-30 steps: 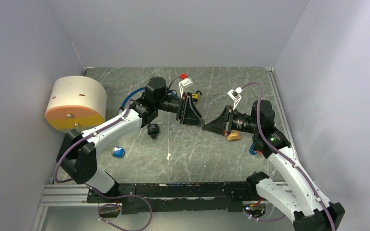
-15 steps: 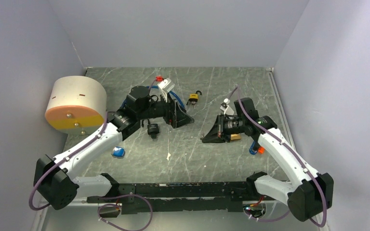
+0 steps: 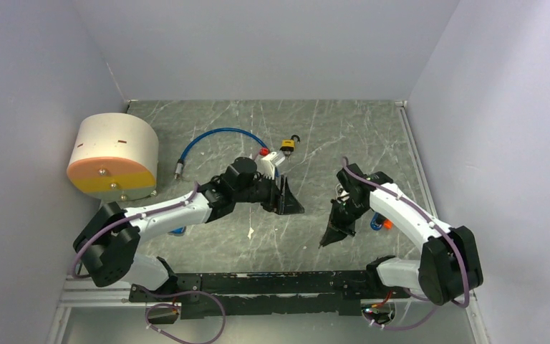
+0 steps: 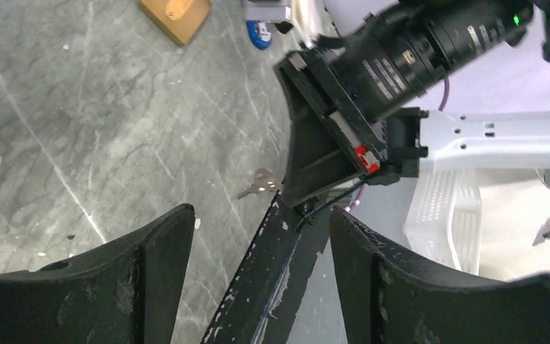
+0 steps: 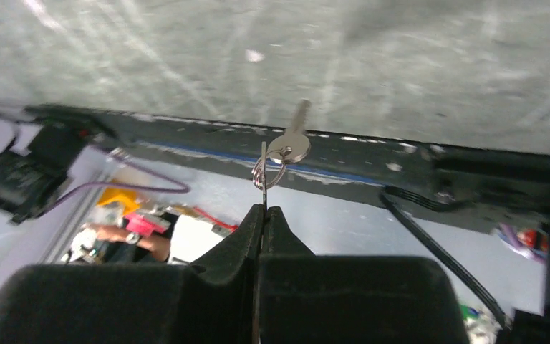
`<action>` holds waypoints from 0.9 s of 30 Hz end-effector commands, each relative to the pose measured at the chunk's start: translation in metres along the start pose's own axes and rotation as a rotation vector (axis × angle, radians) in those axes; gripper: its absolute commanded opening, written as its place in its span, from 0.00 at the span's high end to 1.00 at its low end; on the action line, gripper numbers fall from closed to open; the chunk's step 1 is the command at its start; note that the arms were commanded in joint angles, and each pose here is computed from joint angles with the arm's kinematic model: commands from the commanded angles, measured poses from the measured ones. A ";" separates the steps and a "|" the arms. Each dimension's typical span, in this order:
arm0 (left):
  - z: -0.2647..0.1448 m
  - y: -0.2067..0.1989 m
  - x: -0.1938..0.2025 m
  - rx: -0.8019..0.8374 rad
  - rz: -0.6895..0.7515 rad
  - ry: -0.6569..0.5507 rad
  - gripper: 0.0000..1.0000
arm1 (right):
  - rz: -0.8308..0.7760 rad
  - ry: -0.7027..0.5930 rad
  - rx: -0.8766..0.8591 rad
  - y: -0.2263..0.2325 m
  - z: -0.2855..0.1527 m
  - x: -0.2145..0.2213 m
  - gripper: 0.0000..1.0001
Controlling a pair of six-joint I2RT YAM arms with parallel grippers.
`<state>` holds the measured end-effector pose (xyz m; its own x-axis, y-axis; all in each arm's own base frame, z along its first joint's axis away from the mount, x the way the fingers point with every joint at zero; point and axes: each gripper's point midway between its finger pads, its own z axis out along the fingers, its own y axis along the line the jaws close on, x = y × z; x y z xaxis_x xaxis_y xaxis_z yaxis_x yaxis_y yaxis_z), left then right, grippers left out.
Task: Unlock with the key
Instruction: Pick up the key from the center of the board.
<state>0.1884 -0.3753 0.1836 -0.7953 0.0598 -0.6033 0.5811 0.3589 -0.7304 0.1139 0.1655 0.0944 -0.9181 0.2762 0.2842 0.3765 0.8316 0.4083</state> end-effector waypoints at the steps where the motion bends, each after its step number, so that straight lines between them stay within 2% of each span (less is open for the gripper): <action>1: -0.005 0.000 -0.022 -0.044 -0.025 -0.120 0.27 | -0.006 -0.038 0.275 -0.048 -0.013 0.004 1.00; 3: -0.010 0.009 -0.020 -0.099 -0.024 -0.127 0.26 | -0.061 -0.083 0.371 -0.057 -0.022 -0.006 1.00; 8: -0.029 0.025 -0.014 -0.227 0.003 -0.115 0.22 | -0.199 -0.297 0.739 -0.076 -0.060 -0.041 1.00; 12: -0.039 0.024 -0.011 -0.257 0.027 -0.096 0.21 | -0.187 -0.356 0.785 -0.077 -0.066 -0.047 1.00; 14: -0.041 0.021 -0.010 -0.247 0.033 -0.086 0.20 | -0.214 -0.305 0.636 -0.057 -0.050 -0.039 1.00; 18: -0.044 0.011 -0.012 -0.225 0.006 -0.083 0.20 | -0.170 -0.097 0.280 -0.003 -0.023 0.001 1.00; 21: -0.046 0.007 -0.015 -0.232 -0.083 -0.099 0.22 | -0.126 -0.027 0.070 0.038 -0.023 0.017 1.00; 23: -0.058 0.009 -0.024 -0.318 -0.163 -0.155 0.26 | -0.110 0.001 -0.008 0.056 -0.027 0.022 1.00; 25: -0.069 0.000 -0.031 -0.277 -0.132 -0.232 0.21 | -0.095 0.022 -0.071 0.069 -0.031 0.027 1.00; 27: -0.074 -0.003 -0.036 -0.246 -0.028 -0.273 0.23 | -0.059 0.051 -0.153 0.083 -0.035 0.033 1.00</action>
<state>0.1947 -0.3168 0.1844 -0.8242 -0.0846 -0.5599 0.3932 0.6259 -0.6735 0.1154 0.1855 0.1283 -0.9576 0.1941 0.2131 0.2587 0.9047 0.3386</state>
